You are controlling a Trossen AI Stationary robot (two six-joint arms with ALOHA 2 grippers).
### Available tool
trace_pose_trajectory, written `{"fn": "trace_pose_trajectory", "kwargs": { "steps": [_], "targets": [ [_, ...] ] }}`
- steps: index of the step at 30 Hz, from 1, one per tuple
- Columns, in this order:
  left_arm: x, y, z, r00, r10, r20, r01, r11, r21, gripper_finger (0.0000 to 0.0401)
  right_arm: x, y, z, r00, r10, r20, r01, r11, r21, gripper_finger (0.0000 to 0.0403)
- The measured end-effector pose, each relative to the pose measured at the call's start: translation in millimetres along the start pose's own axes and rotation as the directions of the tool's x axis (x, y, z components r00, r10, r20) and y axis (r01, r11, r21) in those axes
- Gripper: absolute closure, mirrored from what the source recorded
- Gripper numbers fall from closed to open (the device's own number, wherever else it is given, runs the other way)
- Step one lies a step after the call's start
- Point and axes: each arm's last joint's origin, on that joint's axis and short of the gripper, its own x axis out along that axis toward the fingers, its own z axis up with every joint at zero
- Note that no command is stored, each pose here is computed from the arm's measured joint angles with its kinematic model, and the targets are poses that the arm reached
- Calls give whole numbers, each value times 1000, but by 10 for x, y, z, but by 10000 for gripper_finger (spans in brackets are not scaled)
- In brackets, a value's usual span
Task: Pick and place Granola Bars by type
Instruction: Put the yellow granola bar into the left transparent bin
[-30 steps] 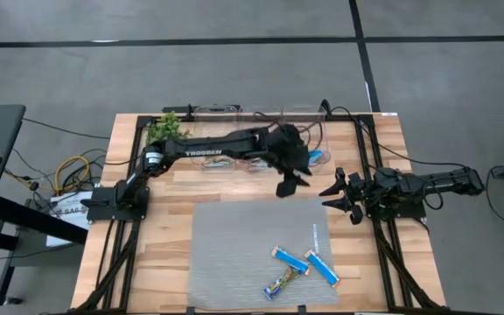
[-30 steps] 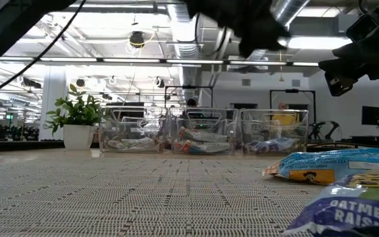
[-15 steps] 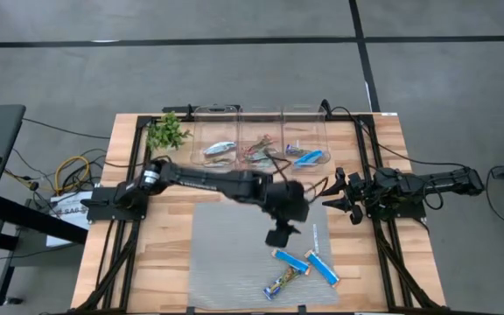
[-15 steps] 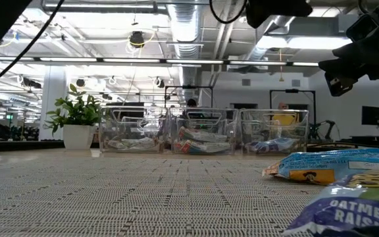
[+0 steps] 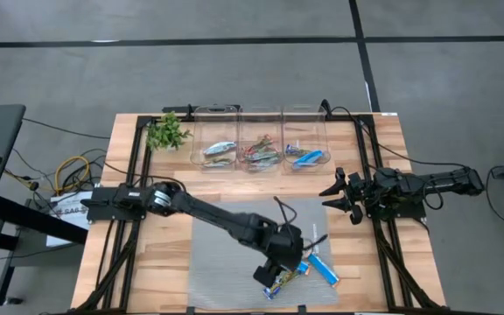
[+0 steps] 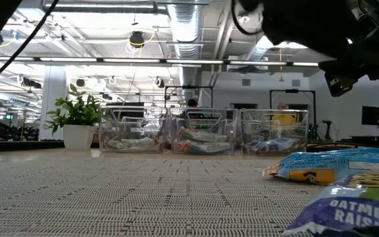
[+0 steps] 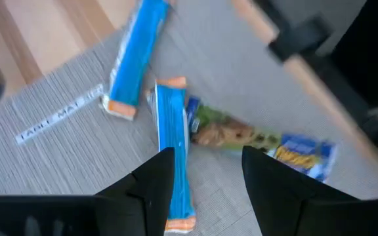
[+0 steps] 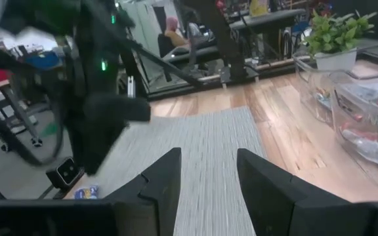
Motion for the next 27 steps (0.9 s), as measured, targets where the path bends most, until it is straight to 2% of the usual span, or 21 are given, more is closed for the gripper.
{"fn": "trace_pose_trajectory", "kwargs": {
  "steps": [4,9,27],
  "targets": [
    [215,-20,-56,997,78,-29,-76,996,51,230,-1,0,1,1000,0,1,0,1000,0,261],
    [399,7,-115,991,128,-44,-125,990,70,230,0,0,1,1000,0,0,0,1000,0,259],
    [733,-7,-280,992,81,-93,-76,995,62,230,0,0,2,1000,0,2,0,1000,0,261]
  ]
}}
